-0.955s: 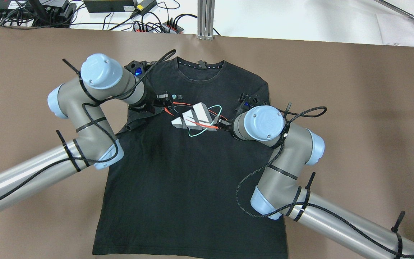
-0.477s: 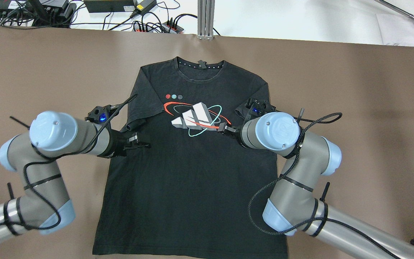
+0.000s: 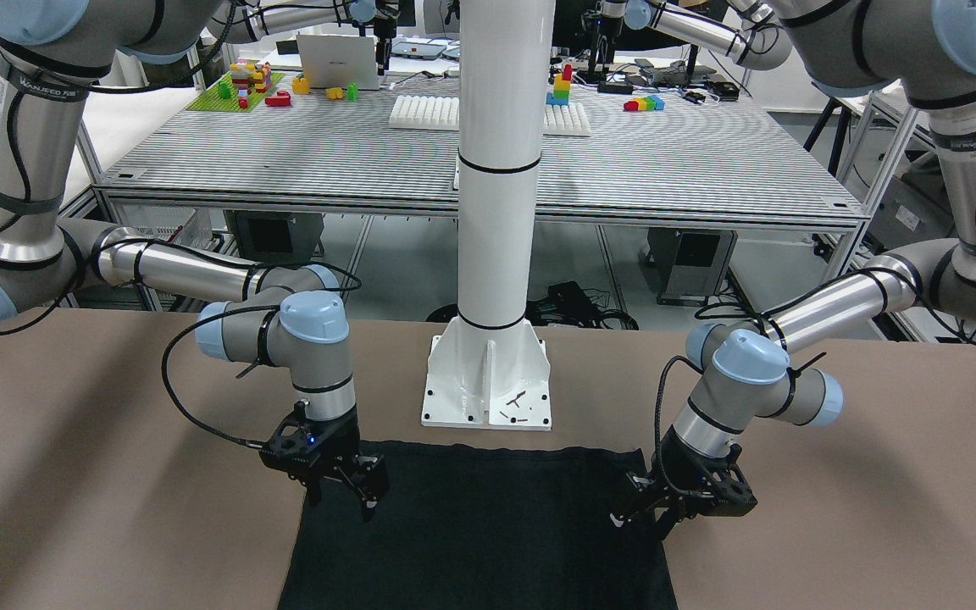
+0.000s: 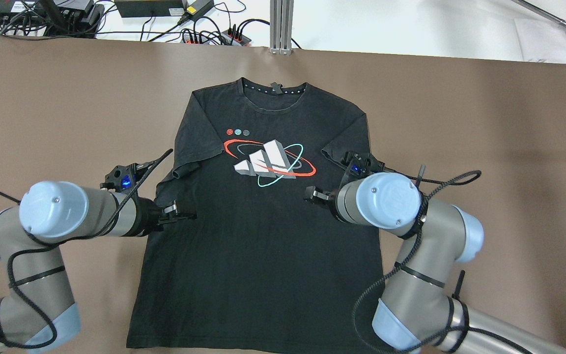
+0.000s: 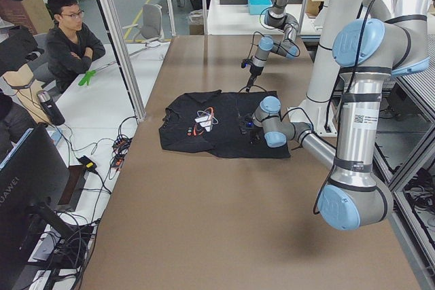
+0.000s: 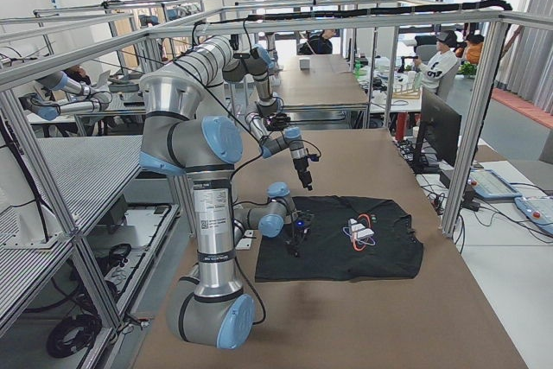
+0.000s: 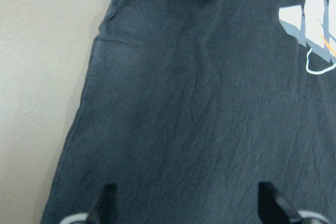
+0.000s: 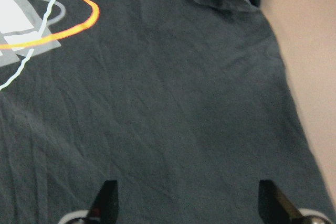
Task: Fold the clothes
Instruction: 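Move both grippers down to the hem corners nearest the robot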
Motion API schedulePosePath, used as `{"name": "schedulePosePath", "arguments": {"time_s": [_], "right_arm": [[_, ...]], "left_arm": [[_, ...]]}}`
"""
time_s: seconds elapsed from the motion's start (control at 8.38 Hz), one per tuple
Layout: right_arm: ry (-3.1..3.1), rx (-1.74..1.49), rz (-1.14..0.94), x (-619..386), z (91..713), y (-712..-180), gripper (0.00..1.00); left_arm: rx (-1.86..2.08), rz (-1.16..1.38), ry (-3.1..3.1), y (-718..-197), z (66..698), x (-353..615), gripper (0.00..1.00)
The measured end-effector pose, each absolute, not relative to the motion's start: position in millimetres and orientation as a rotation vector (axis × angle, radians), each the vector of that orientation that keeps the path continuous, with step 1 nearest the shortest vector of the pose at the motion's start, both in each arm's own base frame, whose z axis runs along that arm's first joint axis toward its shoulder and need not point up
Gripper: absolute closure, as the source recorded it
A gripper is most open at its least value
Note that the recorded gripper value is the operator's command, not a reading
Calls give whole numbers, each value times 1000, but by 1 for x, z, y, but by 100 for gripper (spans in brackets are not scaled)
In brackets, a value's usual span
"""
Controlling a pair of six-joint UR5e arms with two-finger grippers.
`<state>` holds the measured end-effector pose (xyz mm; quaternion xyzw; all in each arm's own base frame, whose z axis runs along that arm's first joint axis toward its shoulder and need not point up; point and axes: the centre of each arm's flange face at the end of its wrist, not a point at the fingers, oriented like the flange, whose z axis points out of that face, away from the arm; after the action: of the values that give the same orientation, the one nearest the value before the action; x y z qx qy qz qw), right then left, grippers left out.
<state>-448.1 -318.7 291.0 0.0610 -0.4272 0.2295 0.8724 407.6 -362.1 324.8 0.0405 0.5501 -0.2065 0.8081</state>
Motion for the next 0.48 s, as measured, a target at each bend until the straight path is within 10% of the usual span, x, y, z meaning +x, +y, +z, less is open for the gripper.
{"name": "schedulePosePath", "arguments": {"time_s": [0.48], "right_arm": [[-890, 23, 586, -463, 308, -222, 5]], "left_arm": [[76, -465, 1163, -356, 333, 400, 6]]}}
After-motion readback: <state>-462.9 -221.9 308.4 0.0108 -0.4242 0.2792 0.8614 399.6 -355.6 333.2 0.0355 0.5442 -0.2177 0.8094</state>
